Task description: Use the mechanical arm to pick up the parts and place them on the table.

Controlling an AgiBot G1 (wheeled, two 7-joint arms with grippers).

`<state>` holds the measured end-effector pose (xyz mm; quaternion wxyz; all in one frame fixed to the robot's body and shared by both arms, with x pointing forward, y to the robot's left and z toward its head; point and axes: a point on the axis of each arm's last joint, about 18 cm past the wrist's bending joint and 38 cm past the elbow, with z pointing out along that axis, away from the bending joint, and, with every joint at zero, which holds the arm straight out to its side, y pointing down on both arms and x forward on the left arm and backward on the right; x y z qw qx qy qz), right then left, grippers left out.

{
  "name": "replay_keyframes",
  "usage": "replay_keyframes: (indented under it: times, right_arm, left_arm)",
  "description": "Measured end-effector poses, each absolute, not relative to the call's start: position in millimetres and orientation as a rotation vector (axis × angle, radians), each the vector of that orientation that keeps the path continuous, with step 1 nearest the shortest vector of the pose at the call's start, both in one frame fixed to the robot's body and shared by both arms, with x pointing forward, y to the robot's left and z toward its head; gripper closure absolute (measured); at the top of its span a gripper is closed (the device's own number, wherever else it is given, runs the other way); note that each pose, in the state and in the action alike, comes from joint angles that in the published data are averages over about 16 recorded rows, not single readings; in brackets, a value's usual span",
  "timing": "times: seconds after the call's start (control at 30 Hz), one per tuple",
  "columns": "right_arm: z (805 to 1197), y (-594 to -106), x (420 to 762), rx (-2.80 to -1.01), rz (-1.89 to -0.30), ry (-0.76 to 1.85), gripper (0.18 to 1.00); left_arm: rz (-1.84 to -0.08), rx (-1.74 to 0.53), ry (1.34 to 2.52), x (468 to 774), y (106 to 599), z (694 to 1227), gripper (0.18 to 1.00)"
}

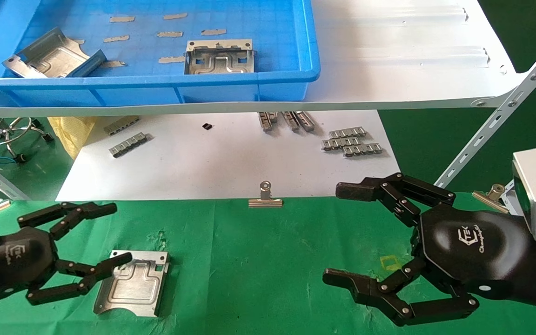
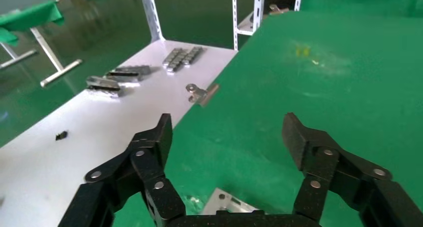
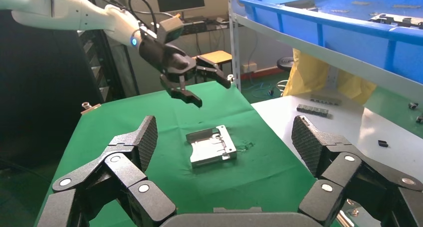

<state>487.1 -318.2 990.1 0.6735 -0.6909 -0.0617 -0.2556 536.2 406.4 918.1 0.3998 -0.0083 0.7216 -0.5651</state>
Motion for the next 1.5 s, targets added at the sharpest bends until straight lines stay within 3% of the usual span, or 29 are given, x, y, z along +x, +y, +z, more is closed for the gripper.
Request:
replay_keyframes:
  times: [0.3,0.5,0.9,1.5]
  right_arm:
    - [990,-318,487,-1.555,-0.575,-0.139,0.178]
    - [990,-318,487,-1.555,-0.575,-0.139,0.178]
    - [990,-318,487,-1.555,-0.575,-0.139,0.178]
    - [990,-318,487,-1.555,-0.575,-0.139,0.178]
  left_arm:
    - [-1.483,-0.023,1.81,533,405,920,0.292]
    - [-1.502,-0.001,1.819,532,396,925,0.226]
    - [-1.604,0.063,1.829,524,369,942,0.184]
    - [-1.721,0.163,1.86,506,335,966,0.184]
